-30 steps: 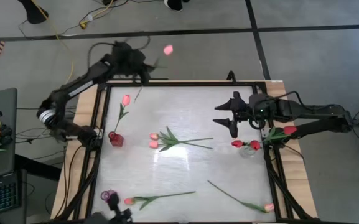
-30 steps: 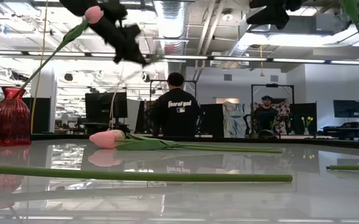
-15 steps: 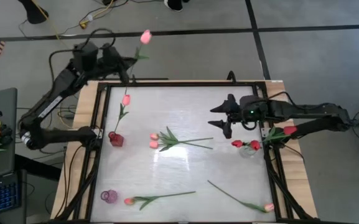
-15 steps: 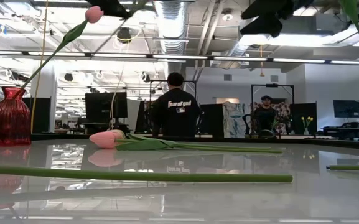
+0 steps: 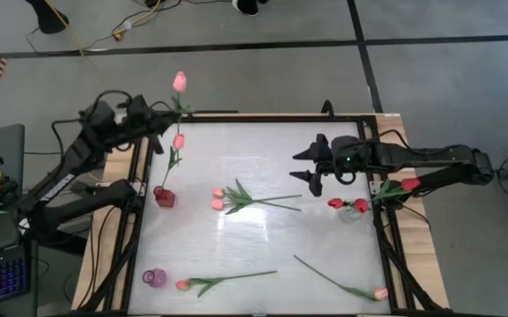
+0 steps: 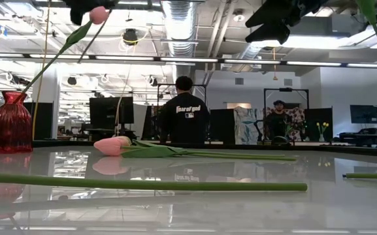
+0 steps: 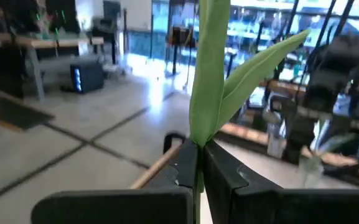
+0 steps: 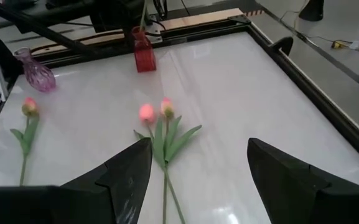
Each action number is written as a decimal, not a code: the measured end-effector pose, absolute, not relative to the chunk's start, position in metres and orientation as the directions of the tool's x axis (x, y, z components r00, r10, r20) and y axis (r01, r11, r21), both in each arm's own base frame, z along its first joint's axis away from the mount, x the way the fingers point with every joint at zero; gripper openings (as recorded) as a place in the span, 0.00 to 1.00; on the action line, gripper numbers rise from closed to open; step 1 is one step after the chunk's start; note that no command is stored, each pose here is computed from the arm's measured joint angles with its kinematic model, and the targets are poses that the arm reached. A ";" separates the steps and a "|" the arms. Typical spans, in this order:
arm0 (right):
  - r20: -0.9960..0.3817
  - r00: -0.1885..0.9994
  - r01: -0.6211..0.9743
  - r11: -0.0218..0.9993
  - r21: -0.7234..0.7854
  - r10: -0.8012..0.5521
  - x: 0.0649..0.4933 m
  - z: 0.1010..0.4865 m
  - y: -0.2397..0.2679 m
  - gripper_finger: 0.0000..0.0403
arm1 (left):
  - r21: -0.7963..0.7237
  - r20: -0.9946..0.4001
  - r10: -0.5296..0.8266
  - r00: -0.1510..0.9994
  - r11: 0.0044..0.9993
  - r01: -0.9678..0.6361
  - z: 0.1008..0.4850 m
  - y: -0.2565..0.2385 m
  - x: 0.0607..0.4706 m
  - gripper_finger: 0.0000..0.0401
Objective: Sort flowers into vase by color
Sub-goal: Put the top pink flower into the red flower vase
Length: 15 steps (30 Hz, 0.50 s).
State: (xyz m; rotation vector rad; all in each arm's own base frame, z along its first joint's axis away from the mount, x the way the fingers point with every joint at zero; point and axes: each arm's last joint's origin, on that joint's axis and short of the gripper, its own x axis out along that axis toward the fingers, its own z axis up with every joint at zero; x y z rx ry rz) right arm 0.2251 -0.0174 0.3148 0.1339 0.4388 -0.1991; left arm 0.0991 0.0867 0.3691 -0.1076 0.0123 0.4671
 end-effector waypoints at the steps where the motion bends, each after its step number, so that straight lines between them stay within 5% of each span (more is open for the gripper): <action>1: -0.434 0.886 0.216 0.973 0.077 -0.162 0.225 0.315 -0.017 0.72 | -0.104 -0.051 0.452 0.891 0.885 -0.454 0.363 0.086 0.099 0.00; 9: -0.434 0.886 0.210 0.976 0.065 -0.162 0.225 0.315 -0.017 0.72 | -0.037 0.033 0.584 0.811 0.812 -0.583 0.379 0.080 0.084 0.00; 15: -0.435 0.887 0.206 0.976 0.065 -0.158 0.225 0.315 -0.017 0.72 | -0.035 -0.080 0.653 0.753 0.753 -0.657 0.382 0.076 0.077 0.00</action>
